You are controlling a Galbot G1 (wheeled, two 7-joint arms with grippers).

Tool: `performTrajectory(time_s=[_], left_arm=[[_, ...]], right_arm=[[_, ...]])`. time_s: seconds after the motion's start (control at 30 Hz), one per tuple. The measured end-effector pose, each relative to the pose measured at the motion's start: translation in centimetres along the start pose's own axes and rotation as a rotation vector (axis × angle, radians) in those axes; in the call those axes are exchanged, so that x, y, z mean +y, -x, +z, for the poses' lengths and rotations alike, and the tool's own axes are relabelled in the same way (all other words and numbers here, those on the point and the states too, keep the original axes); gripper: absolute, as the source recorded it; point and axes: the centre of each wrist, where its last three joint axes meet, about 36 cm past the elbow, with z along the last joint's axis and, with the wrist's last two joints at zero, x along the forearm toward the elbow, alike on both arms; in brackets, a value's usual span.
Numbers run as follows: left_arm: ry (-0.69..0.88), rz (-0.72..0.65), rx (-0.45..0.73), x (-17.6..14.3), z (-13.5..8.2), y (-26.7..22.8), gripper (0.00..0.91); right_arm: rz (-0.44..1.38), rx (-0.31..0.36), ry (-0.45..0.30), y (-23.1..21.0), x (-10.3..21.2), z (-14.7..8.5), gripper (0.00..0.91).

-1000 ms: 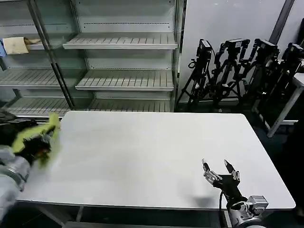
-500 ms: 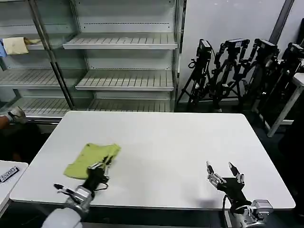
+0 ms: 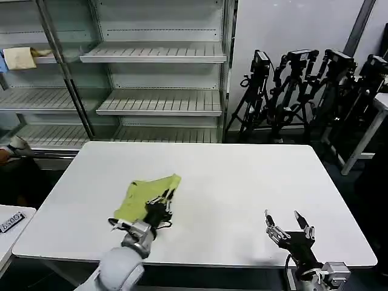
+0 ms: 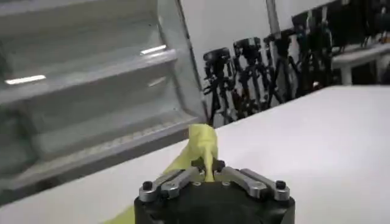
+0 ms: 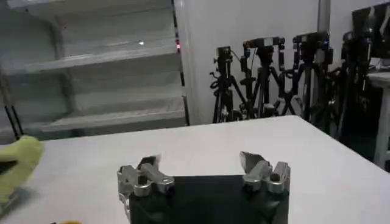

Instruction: Fold and organize the clothes.

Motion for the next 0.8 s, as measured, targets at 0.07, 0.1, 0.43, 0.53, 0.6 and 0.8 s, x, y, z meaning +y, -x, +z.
performTrajectory(time_s=[0.07,0.1,0.43,0.53,0.6,0.8], left_arm=[[-0.028,0.022,0.0,-0.9,-0.2,1.1,0.03],[-0.038,0.031,0.0,-1.4,-0.2,1.6,0.05],[-0.126,0.109,0.001,-4.5,-0.9,5.3,0.907],[-0.161,0.105,-0.004,-4.6,-0.8,5.9,0.907],[-0.184,0.095,-0.011,-4.5,-0.6,6.1,0.907],[-0.271,0.068,-0.038,-3.1,-0.9,5.6,0.907]], right_arm=[[0.005,-0.001,-0.005,-0.1,-0.1,-0.1,0.907],[0.006,-0.001,-0.007,-0.1,-0.1,-0.1,0.907],[0.01,-0.025,-0.054,-0.2,-0.5,-0.2,0.907],[0.008,-0.035,-0.075,-0.1,-0.5,-0.2,0.907],[0.005,-0.042,-0.09,0.0,-0.5,-0.1,0.907],[0.002,-0.059,-0.128,0.3,-0.6,0.2,0.907]])
